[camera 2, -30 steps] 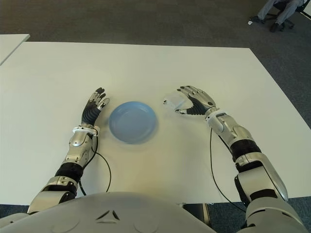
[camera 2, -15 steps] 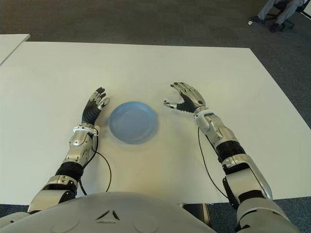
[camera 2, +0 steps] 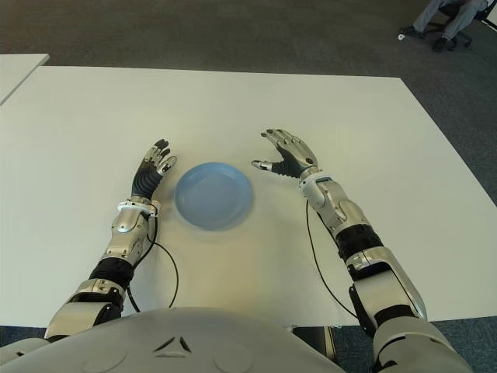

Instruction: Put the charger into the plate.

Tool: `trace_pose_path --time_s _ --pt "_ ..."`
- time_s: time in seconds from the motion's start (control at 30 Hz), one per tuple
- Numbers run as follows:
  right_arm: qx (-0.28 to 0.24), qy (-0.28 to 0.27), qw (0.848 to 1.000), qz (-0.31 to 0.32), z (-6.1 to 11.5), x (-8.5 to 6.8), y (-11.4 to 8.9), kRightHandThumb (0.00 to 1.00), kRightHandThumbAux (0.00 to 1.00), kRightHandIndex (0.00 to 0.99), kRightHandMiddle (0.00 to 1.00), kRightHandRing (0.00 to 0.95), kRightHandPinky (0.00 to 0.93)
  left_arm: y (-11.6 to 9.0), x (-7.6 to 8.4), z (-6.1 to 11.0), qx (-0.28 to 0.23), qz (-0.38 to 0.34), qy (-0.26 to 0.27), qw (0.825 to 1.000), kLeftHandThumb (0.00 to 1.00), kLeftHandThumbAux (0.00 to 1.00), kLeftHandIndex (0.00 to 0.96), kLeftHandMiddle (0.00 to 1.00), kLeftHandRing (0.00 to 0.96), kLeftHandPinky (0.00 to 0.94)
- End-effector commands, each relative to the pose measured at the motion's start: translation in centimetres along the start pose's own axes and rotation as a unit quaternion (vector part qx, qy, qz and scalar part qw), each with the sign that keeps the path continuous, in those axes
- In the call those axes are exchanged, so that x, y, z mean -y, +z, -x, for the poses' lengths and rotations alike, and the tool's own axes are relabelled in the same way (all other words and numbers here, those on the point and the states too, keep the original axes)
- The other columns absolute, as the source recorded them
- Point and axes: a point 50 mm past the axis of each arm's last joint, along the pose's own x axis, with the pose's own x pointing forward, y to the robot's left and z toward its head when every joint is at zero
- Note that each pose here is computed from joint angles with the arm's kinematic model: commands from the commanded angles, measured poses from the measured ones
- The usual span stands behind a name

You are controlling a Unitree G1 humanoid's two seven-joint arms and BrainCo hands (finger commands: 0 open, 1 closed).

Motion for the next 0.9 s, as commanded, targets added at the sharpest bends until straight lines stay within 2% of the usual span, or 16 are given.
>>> trace_pose_path --time_s 0.03,0.53,0.9 --pt "-0.004 0.024 1.000 0.006 -0.3 -0.9 0.2 0.256 0.200 0.000 0.000 0.000 0.000 -1.4 -0.1 0.8 -0.037 0.002 0.010 0.999 0.000 0.559 0.000 0.001 0.000 0.014" --pt "-0.029 0.051 0.998 -0.001 -0.5 -2.4 0.2 0.248 0.203 0.000 0.000 0.000 0.000 -1.3 -0.2 0.8 -0.032 0.006 0.011 0.999 0.000 0.564 0.000 0.007 0.005 0.027" --pt "-0.084 0.064 0.994 -0.010 -0.6 -4.7 -1.2 0.244 0.209 0.000 0.000 0.000 0.000 -1.3 -0.3 0.9 -0.030 0.003 0.009 1.000 0.000 0.566 0.000 0.003 0.000 0.013"
